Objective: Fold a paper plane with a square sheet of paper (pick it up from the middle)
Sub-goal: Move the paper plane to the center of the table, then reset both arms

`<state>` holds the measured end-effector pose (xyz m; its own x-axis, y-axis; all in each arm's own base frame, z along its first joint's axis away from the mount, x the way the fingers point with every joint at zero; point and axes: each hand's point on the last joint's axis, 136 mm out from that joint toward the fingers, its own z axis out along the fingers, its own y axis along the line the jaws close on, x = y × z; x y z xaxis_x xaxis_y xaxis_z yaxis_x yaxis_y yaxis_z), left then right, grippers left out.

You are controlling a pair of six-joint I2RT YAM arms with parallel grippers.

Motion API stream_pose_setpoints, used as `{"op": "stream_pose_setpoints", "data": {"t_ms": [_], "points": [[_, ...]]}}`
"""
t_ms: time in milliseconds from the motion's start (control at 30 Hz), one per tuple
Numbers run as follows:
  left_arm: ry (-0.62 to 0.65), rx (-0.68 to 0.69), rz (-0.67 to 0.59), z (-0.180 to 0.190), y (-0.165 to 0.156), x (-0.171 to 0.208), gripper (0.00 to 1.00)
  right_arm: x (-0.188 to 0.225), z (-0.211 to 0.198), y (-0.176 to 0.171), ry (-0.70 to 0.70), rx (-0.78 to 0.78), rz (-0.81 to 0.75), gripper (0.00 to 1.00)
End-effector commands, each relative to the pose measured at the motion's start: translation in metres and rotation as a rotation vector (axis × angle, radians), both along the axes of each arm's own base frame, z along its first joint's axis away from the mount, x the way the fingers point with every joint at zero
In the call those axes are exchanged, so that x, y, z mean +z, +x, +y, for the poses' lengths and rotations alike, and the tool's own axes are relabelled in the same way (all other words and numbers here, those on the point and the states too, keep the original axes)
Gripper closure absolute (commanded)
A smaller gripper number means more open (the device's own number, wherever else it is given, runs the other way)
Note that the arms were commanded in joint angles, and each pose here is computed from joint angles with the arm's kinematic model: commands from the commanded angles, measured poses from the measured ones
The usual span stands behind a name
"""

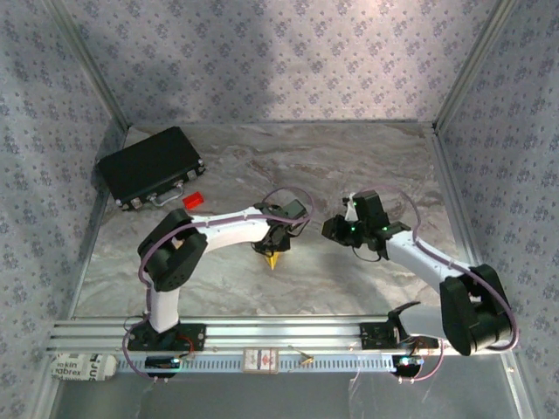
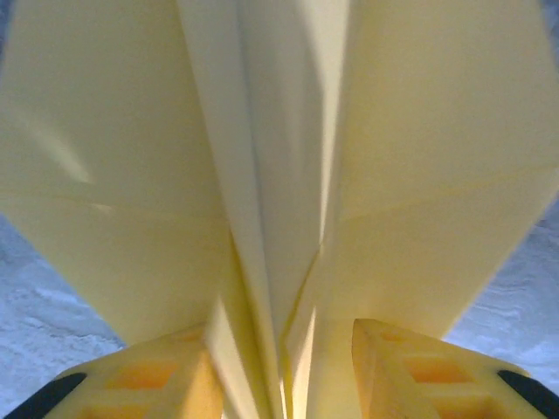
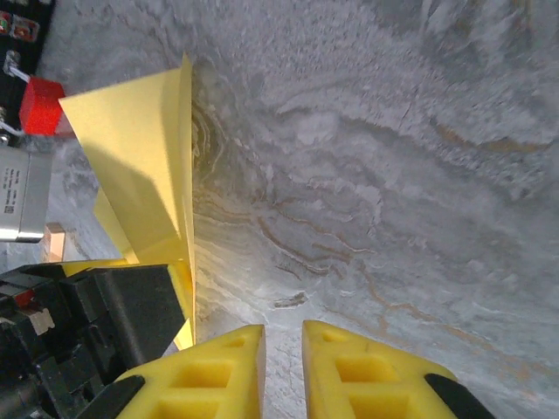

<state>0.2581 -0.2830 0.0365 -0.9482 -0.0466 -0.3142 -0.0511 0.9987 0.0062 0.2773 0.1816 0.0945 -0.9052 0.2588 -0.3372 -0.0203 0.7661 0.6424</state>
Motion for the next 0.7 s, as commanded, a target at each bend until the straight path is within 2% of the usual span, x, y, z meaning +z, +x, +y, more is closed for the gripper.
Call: {"op": "stream_pose_setpoints", "data": {"t_ms": [0,133,200,267,333,433,567,667], "points": [[-0.034,0.0,-0.065,-0.003,0.006,0.039,0.57,0.007,-0.016,0.0,-0.04,-0.033,-0.024,0.78],[-0.054,-0.011,-0.093,-0.002,0.006,0.054,0.56,0.017,-0.037,0.003,-0.09,-0.104,-0.048,0.74],[-0.064,-0.022,-0.116,0.0,0.007,0.063,0.56,0.027,-0.051,0.007,-0.166,-0.118,-0.105,0.72],[-0.072,-0.042,-0.156,0.004,0.009,0.075,0.56,0.044,-0.073,0.012,-0.274,-0.175,-0.172,0.63],[-0.08,-0.056,-0.216,0.011,0.014,0.088,0.52,0.063,-0.099,0.017,-0.382,-0.258,-0.248,0.48],[-0.072,-0.066,-0.321,0.035,0.026,0.102,0.43,0.08,-0.138,0.026,-0.543,-0.393,-0.331,0.31],[-0.069,-0.032,-0.391,0.087,0.043,0.101,0.26,0.074,-0.175,0.044,-0.767,-0.465,-0.408,0.24],[-0.037,0.006,-0.436,0.135,0.054,0.097,0.05,0.048,-0.194,0.055,-0.868,-0.471,-0.403,0.24]]}}
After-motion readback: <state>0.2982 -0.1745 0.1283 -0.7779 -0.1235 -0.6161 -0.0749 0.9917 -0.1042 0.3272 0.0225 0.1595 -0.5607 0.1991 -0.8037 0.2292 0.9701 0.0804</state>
